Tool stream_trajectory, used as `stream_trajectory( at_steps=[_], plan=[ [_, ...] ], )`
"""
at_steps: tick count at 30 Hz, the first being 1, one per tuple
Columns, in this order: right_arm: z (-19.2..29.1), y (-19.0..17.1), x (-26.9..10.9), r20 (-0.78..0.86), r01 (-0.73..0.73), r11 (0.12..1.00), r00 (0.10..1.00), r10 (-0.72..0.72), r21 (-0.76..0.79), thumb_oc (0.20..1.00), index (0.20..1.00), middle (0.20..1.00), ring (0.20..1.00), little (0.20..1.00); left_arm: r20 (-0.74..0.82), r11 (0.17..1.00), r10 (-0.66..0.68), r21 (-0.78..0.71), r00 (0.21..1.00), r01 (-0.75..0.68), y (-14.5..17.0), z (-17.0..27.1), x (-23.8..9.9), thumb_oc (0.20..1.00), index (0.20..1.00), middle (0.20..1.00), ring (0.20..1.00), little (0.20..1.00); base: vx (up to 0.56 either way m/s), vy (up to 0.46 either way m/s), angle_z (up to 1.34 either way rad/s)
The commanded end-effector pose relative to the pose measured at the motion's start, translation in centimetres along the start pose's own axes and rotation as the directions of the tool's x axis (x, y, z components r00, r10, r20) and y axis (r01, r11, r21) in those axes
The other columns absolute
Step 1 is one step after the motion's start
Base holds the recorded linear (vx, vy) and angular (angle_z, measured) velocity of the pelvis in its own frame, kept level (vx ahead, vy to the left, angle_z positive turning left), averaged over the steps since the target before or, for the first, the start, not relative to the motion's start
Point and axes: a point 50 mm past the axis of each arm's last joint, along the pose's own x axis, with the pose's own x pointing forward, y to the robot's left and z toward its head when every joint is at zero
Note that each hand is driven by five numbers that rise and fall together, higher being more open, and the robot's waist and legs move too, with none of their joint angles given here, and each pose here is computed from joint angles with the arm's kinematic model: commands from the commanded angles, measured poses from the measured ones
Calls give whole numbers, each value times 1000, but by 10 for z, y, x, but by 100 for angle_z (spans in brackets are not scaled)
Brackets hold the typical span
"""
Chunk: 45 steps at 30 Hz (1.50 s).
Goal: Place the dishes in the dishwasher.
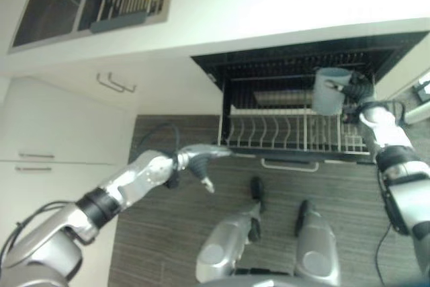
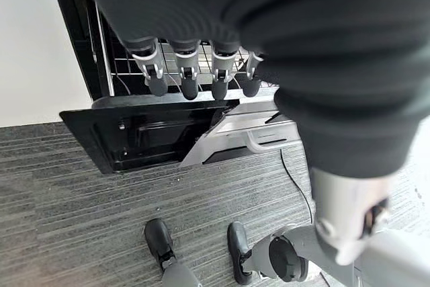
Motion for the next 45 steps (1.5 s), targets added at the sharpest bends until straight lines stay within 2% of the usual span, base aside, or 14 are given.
stream_trajectory(
  at_steps=[1, 6, 11, 12, 13, 15, 17, 24, 28, 32, 41, 42, 43, 45],
  plan=[
    [55, -33, 5, 158, 81, 997, 984, -78, -13, 200, 200, 200, 200, 200, 84, 1000, -10, 29, 996, 8, 0, 19, 4, 1000, 1000, 1000, 1000, 1000, -36, 27, 1],
    [60, -21, 6, 181, 50, 998, 982, -45, -23, 200, 200, 200, 200, 200, 80, 998, 26, 53, 996, -30, 5, 20, 4, 1000, 1000, 1000, 1000, 1000, -39, 17, -2],
    [62, -22, 6, 197, 100, 993, 977, -85, -66, 200, 200, 200, 200, 200, 83, 996, 50, 74, 995, -56, 11, 22, 3, 1000, 1000, 1000, 1000, 1000, -32, 9, 0],
    [63, -23, 6, 205, 119, 990, 974, -102, -74, 404, 404, 404, 404, 404, 84, 996, 53, 73, 995, -59, 10, 22, 4, 1000, 1000, 1000, 1000, 1000, 0, 0, 0],
    [63, -25, 6, 217, 163, 983, 966, -140, -90, 1000, 1000, 1000, 1000, 1000, 84, 996, 52, 71, 995, -58, 10, 23, 5, 1000, 1000, 1000, 1000, 1000, 0, 0, 0],
    [64, -32, 4, 241, 303, 942, 934, -264, -144, 1000, 1000, 1000, 1000, 1000, 85, 996, 56, 64, 995, -62, 4, 24, 8, 1000, 1000, 1000, 1000, 1000, -1, 18, -1],
    [74, -31, 3, 311, 360, 921, 901, -302, -149, 1000, 1000, 1000, 1000, 1000, 88, 995, 67, 62, 994, -73, -2, 26, 11, 1000, 1000, 1000, 1000, 1000, 8, 78, -6],
    [81, -29, -2, 350, 352, 933, 867, -355, 73, 1000, 1000, 1000, 1000, 1000, 84, 993, 91, 68, 992, -97, -23, 28, 16, 1000, 1000, 1000, 1000, 1000, 2, 43, -4],
    [92, -22, -8, 390, 271, 928, 849, -356, 257, 1000, 1000, 1000, 1000, 1000, 75, 992, 96, 76, 993, -102, -33, 27, 17, 1000, 1000, 1000, 1000, 1000, 2, 24, -4],
    [83, -15, -14, 336, 146, 843, 871, -358, 518, 1000, 1000, 1000, 1000, 1000, 47, 987, 98, 121, 994, -103, -43, 24, 17, 1000, 1000, 1000, 1000, 1000, 0, 0, 0],
    [61, 8, -46, 372, -1, 786, 881, -292, 618, 1000, 1000, 1000, 1000, 1000, -57, 976, 64, 210, 996, -50, -69, 7, 10, 1000, 1000, 1000, 1000, 1000, -4, -29, -2],
    [55, 15, -53, 387, -34, 787, 883, -264, 616, 1000, 1000, 1000, 1000, 1000, -92, 964, 97, 256, 991, -70, -74, 4, 9, 1000, 1000, 1000, 1000, 1000, 59, -24, -8],
    [44, 25, -65, 406, -71, 786, 883, -237, 614, 1000, 1000, 1000, 1000, 1000, -158, 927, 215, 344, 964, -150, -77, -6, 4, 1000, 1000, 1000, 1000, 1000, 68, -34, -5],
    [32, 30, -78, 433, -104, 796, 877, -210, 596, 1000, 1000, 1000, 1000, 1000, -218, 908, 329, 339, 919, -245, -75, -16, -3, 1000, 1000, 1000, 1000, 1000, 66, -82, -22]
  ],
)
